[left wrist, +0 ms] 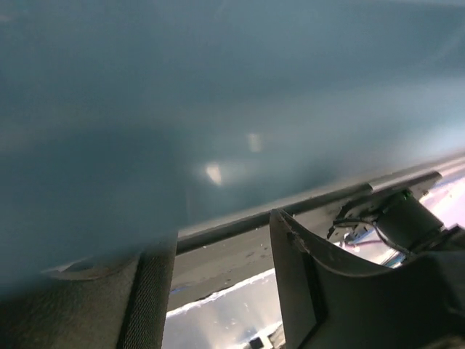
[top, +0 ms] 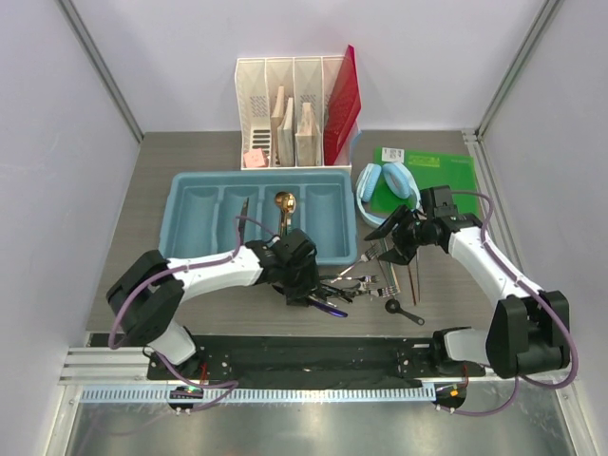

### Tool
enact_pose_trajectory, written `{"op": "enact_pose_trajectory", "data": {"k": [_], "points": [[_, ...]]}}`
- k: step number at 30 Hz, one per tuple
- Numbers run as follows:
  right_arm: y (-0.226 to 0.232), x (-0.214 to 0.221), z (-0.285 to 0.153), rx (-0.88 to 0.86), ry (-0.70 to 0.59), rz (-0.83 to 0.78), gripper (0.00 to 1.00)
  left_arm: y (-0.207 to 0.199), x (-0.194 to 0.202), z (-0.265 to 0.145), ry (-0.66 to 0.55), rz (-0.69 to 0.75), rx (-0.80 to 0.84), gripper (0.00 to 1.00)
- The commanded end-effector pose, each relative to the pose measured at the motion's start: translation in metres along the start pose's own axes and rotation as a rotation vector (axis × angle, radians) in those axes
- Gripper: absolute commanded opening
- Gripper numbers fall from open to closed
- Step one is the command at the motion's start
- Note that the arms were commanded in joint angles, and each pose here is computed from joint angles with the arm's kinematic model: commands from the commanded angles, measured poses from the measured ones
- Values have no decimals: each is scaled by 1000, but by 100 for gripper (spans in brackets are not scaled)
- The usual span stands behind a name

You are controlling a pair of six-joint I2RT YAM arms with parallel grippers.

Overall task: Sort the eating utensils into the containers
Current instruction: Pick up the knife at the center of the board.

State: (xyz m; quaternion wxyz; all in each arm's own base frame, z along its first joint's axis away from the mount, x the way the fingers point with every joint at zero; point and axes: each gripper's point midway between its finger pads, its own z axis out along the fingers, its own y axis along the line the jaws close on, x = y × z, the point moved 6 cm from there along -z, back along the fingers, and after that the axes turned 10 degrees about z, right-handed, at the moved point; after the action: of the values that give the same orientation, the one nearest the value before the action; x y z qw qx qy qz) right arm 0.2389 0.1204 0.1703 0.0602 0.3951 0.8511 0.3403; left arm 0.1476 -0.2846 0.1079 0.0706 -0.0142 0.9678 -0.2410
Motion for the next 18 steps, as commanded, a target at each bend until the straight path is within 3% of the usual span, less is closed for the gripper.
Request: {"op": "enact_pose_trajectory", "data": {"k": [1, 8, 12, 18], "points": [[-7, 10, -12, -14, 0, -46, 66, -10, 1, 2, 63, -88, -35, 53], [-35, 17, -9, 24, 3, -55, 66, -9, 6, 0, -21, -276, -121, 52], [-48, 24, -9, 30, 15, -54, 66, -10, 5, 1, -102, -290, -174, 51], [-62, 29, -12, 61, 13, -75, 66, -26, 27, 17, -112, -267, -242, 50]]}}
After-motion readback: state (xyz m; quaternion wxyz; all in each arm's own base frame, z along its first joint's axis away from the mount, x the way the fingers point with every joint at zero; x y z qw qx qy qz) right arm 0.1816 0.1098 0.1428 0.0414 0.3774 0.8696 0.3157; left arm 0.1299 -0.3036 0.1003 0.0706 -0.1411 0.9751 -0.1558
